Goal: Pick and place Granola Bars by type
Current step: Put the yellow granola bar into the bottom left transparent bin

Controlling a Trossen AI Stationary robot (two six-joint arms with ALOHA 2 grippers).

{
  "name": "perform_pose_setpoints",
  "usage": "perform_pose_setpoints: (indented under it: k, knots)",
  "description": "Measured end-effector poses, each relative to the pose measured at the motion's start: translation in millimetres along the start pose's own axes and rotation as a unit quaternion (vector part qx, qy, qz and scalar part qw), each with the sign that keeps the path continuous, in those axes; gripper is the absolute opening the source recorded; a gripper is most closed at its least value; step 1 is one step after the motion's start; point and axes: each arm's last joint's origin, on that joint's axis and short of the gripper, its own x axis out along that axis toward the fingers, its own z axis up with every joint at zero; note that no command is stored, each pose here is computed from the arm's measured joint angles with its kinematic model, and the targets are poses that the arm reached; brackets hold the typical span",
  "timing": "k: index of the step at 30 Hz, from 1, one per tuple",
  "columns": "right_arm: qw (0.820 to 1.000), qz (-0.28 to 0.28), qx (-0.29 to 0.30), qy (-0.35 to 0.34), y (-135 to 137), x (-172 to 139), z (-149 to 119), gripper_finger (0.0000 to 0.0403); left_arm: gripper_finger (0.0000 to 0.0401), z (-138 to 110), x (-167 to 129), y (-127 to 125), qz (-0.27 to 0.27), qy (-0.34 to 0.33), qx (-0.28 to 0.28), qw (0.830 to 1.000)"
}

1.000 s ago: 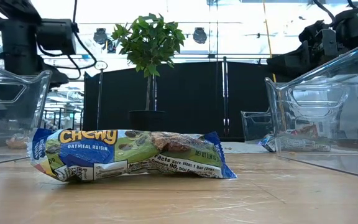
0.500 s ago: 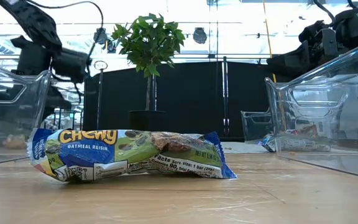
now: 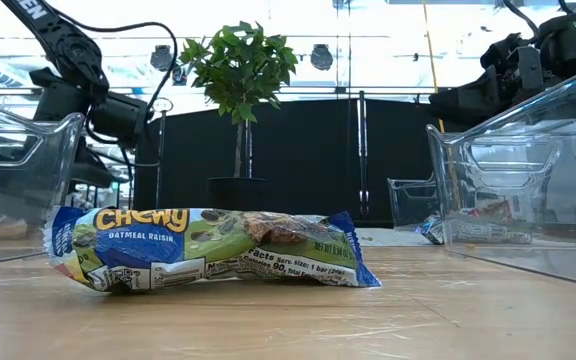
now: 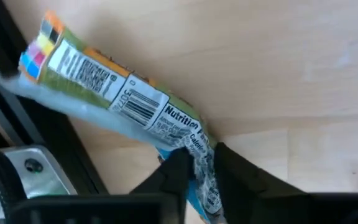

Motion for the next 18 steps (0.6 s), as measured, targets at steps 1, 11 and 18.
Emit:
perform_pose_setpoints:
  k: [1, 11, 18]
  knots:
    - [1.000, 0.000, 0.000, 0.000, 0.0, 0.0, 0.0, 0.0148, 0.0050, 0.0, -0.2, -1.0, -0.001, -0.005, 0.008, 1.000]
    - [1.000, -0.001, 0.001, 0.003, -0.1, 0.0, -0.6, 0.0144, 0.0004, 1.0, -0.6, -11.7, 0.015, -0.086, 0.065, 0.994]
    - [1.000, -0.003, 0.003, 0.010, -0.3, 0.0, -1.9, 0.0144, 0.0001, -3.3, -12.7, -25.8, -0.006, -0.175, 0.119, 0.977]
